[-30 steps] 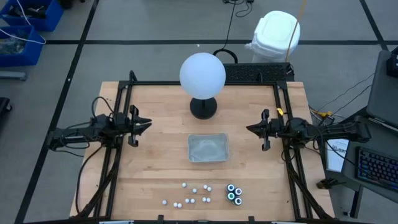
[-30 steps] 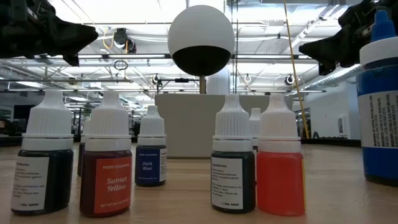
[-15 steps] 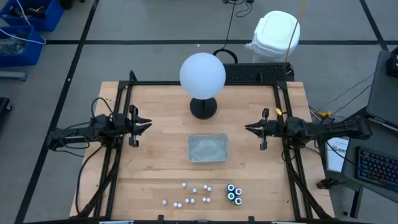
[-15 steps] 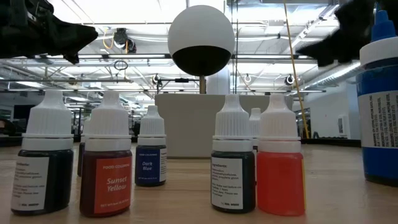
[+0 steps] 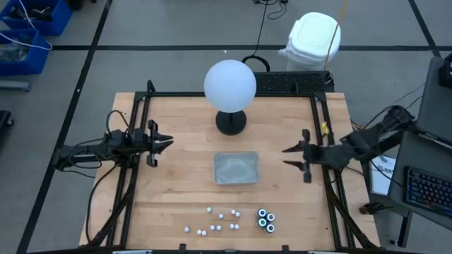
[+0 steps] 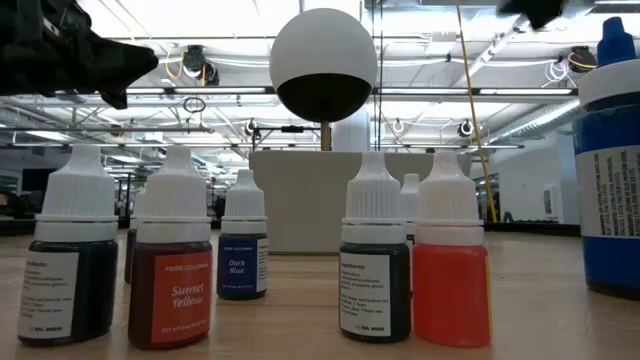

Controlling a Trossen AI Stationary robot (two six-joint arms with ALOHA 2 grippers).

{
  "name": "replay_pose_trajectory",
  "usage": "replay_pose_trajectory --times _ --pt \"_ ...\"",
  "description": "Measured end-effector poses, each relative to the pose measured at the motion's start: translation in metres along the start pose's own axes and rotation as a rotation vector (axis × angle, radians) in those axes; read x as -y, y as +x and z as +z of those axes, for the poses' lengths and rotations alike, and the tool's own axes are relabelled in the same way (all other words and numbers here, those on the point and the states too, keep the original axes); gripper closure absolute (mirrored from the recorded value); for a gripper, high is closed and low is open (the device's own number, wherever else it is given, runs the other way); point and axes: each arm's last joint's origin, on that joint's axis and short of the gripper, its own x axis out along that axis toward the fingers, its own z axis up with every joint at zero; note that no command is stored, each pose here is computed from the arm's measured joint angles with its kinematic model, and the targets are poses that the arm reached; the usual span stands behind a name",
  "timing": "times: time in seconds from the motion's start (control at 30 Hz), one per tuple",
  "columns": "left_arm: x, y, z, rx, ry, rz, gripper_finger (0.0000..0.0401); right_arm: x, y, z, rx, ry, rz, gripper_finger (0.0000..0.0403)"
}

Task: Pick & Place food coloring
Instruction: Put the large black food coloring bottle into the gray bin

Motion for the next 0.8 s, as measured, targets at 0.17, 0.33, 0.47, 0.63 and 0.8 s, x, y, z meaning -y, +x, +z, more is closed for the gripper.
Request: replay_pose_trajectory --times 0.17,0.33,0.47,0.63,0.8 --pt "0.000 0.000 0.000 0.000 -0.032 -0.001 0.0325 -0.037 -0.006 0.032 -0.051 0.036 0.128 0.0210" --pt "0.000 0.000 0.000 0.000 -0.043 -0.017 0.0325 -0.096 0.002 0.048 -0.067 0.028 0.261 0.0207" --pt "0.000 0.000 0.000 -0.002 -0.056 -0.017 0.0325 -0.146 0.015 0.045 -0.078 0.055 0.266 0.0207" --pt "0.000 0.000 -0.001 -0.014 -0.061 -0.016 0.0325 -0.204 0.036 0.009 -0.123 0.218 0.218 0.0206" --pt "0.000 0.000 -0.001 -0.006 -0.033 -0.016 0.0325 -0.246 0.048 -0.034 -0.151 0.350 0.198 0.0206"
